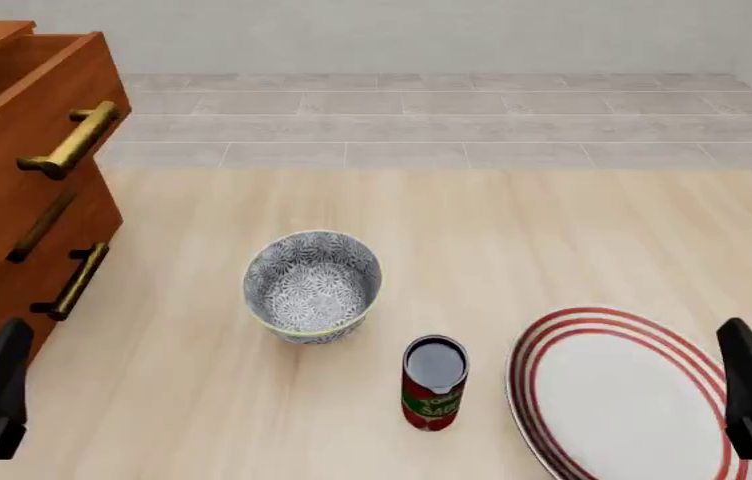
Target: Put the bowl on top of the cabinet.
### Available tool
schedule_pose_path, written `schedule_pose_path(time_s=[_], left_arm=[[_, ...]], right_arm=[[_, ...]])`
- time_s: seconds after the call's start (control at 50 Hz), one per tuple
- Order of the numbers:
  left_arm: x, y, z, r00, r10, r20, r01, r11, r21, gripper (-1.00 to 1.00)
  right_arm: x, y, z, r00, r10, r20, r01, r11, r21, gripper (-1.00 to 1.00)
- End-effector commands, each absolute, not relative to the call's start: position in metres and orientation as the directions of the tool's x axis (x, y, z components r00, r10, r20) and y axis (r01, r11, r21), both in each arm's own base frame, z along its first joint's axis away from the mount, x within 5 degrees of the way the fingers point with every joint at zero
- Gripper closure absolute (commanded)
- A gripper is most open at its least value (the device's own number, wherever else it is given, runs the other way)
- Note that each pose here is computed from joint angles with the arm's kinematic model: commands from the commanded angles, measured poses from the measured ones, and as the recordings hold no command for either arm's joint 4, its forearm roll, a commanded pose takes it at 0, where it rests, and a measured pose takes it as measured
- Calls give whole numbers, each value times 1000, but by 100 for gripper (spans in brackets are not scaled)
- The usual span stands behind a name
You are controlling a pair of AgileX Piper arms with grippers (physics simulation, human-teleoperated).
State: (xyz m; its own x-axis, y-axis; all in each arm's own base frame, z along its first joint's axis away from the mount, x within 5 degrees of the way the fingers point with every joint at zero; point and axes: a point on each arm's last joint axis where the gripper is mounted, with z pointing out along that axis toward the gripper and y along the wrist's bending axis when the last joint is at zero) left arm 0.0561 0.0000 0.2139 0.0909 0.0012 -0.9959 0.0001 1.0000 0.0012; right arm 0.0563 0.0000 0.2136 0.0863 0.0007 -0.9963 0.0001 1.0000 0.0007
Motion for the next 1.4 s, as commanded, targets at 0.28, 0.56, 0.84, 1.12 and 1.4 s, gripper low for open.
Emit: schedule_pose_path(time_s=[0.28, 0.56, 0.84, 1.12, 1.4], left_arm=[[55, 1, 222, 141, -6, -990, -12, 1000, -8, -100], [56, -4, 231, 81, -29, -996, 77, 997, -23, -100], [84, -20, 262, 41, 7, -999, 231, 973, 16, -100], [127, -47, 272, -59, -23, -998, 347, 937, -42, -100], [165, -76, 277, -168, -16, -986, 408, 909, -84, -100]], right_arm=[[57, 0, 214, 84, 3, -996, 0, 1000, 3, -100], [57, 0, 214, 84, 3, -996, 0, 1000, 3, -100], [57, 0, 214, 84, 3, -996, 0, 1000, 3, -100], [57, 0, 214, 84, 3, -996, 0, 1000, 3, -100], [57, 0, 214, 84, 3, -996, 0, 1000, 3, -100]])
